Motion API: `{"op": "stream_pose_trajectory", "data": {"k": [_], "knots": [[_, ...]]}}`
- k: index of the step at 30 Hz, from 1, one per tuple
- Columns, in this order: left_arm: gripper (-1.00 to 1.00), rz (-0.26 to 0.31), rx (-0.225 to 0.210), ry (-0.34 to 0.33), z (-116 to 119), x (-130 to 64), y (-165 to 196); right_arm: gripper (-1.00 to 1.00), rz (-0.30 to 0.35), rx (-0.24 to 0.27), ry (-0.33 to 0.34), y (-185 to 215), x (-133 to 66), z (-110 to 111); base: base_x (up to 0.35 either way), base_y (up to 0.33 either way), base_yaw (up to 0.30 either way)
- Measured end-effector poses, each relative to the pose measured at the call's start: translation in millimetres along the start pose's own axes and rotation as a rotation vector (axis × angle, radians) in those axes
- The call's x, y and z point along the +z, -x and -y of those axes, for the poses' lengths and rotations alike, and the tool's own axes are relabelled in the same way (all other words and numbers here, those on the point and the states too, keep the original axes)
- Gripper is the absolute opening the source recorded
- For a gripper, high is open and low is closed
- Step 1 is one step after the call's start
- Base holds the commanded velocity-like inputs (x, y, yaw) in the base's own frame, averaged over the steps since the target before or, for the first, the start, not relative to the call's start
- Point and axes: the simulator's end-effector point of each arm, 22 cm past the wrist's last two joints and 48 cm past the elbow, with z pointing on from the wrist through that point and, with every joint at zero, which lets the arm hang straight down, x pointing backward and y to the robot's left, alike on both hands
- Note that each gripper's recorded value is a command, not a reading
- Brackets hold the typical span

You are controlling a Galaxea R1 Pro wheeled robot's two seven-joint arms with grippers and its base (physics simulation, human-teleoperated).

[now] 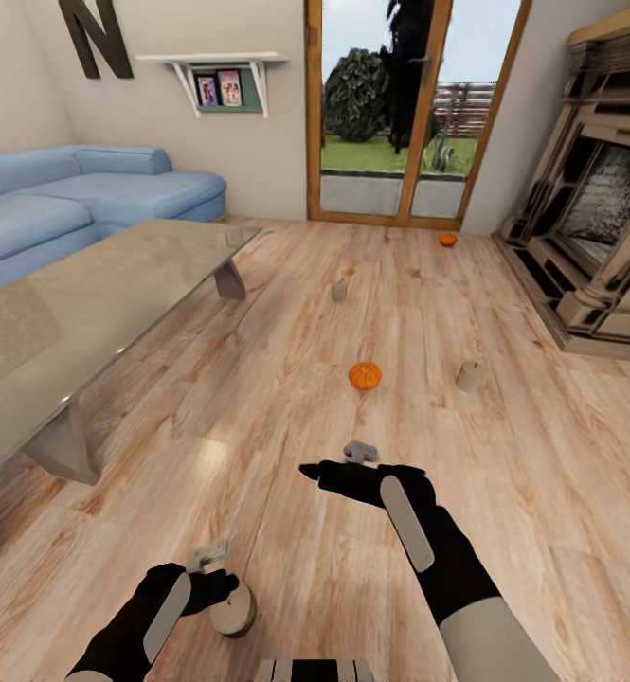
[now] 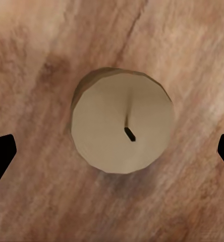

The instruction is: Place each of the two pumpkins and all three candles from the living room inside a cabinet in the living room (use any cabinet), then make sure every cabinet is closed, and position the cauldron so it is next to a table in the living room.

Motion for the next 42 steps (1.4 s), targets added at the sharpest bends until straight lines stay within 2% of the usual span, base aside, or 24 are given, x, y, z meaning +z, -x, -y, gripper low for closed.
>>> {"op": "stream_pose_trajectory", "data": {"k": [1, 4, 7, 9, 20, 26, 29, 42], "knots": [[1.00, -0.004, 0.000, 0.001, -0.4, 1.5, -1.5, 1.00, -0.001, 0.001, 0.014, -0.2, 0.7, -2.0, 0.000, 0.000, 0.000], [1.00, -0.015, -0.001, 0.004, -1.6, 5.9, -6.0, 1.00, 0.003, 0.008, 0.155, -5.1, -3.3, -27.5, 0.000, 0.000, 0.000], [1.00, -0.027, -0.002, 0.007, -3.2, 10.3, -10.6, 1.00, -0.005, 0.020, 0.259, -15.7, -7.5, -40.5, 0.000, 0.000, 0.000], [1.00, -0.034, -0.003, 0.009, -4.2, 13.2, -13.5, 1.00, -0.010, 0.025, 0.293, -20.0, -8.7, -41.7, 0.000, 0.000, 0.000], [1.00, -0.077, -0.002, 0.019, -9.0, 28.6, -31.0, 1.00, -0.033, 0.051, 0.303, -34.2, 3.9, -28.4, 0.000, 0.000, 0.000], [1.00, -0.085, 0.084, 0.010, 6.2, 32.7, -39.8, 1.00, -0.038, 0.055, 0.299, -36.9, 6.9, -25.4, 0.000, 0.000, 0.000], [1.00, -0.067, 0.097, 0.007, 10.0, 33.3, -37.1, 1.00, -0.038, 0.054, 0.298, -37.1, 7.0, -25.5, 0.026, 0.000, 0.000], [1.00, -0.062, 0.087, 0.009, 8.0, 33.7, -36.0, 1.00, -0.037, 0.052, 0.296, -36.8, 7.0, -24.5, 0.111, 0.008, 0.000]]}}
